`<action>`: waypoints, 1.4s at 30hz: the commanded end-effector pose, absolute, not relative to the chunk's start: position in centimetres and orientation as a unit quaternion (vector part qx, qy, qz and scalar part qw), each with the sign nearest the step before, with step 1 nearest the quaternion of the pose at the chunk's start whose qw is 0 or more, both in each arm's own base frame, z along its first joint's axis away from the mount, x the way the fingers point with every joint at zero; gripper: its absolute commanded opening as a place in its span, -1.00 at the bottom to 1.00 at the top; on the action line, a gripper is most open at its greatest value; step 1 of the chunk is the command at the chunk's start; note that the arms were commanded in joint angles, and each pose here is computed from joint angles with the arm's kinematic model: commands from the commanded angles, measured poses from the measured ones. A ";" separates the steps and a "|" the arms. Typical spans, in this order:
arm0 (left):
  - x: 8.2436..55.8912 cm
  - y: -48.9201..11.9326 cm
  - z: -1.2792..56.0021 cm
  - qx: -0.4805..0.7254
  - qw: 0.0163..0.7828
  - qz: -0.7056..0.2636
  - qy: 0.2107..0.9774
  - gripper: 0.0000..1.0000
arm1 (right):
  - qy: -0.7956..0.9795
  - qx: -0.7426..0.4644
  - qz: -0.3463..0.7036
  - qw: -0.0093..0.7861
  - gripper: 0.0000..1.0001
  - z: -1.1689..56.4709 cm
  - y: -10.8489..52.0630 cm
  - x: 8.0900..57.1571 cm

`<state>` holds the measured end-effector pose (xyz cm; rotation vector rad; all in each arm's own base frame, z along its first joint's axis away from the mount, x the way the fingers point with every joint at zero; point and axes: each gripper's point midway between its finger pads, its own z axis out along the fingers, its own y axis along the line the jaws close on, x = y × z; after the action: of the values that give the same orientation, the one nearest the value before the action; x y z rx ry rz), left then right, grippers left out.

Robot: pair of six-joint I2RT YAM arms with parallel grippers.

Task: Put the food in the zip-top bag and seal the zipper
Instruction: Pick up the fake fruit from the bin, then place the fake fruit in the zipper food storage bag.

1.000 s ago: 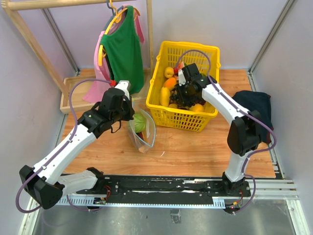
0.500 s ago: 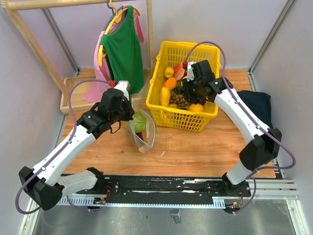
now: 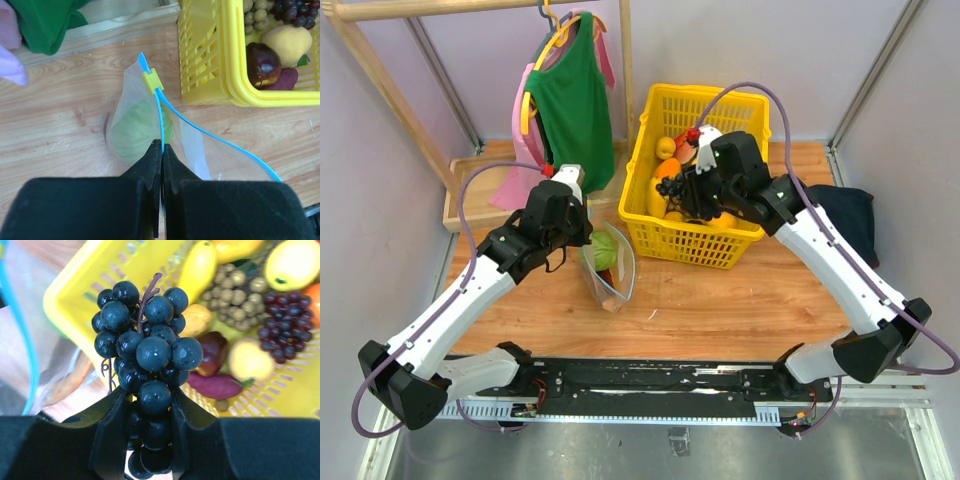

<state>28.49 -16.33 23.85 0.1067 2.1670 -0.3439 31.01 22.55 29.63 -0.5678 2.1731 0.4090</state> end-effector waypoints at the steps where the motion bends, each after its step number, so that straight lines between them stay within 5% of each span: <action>1: 29.3 -15.5 25.0 0.025 0.482 -0.136 0.865 -0.99 | 0.858 -0.245 0.222 0.394 -0.99 30.2 25.6 27.1; 16: 29.4 -15.1 25.1 0.013 0.485 -0.137 0.864 -0.99 | 0.850 -0.352 0.252 0.300 -0.99 28.5 33.8 20.0; 42: 29.6 -14.8 25.1 0.000 0.485 -0.137 0.864 -0.99 | 0.861 -0.365 0.286 0.210 -0.92 26.2 37.8 17.9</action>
<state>29.12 -15.03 23.73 0.0337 2.1601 -0.3137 18.26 37.12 25.63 -1.0336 2.3667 0.7761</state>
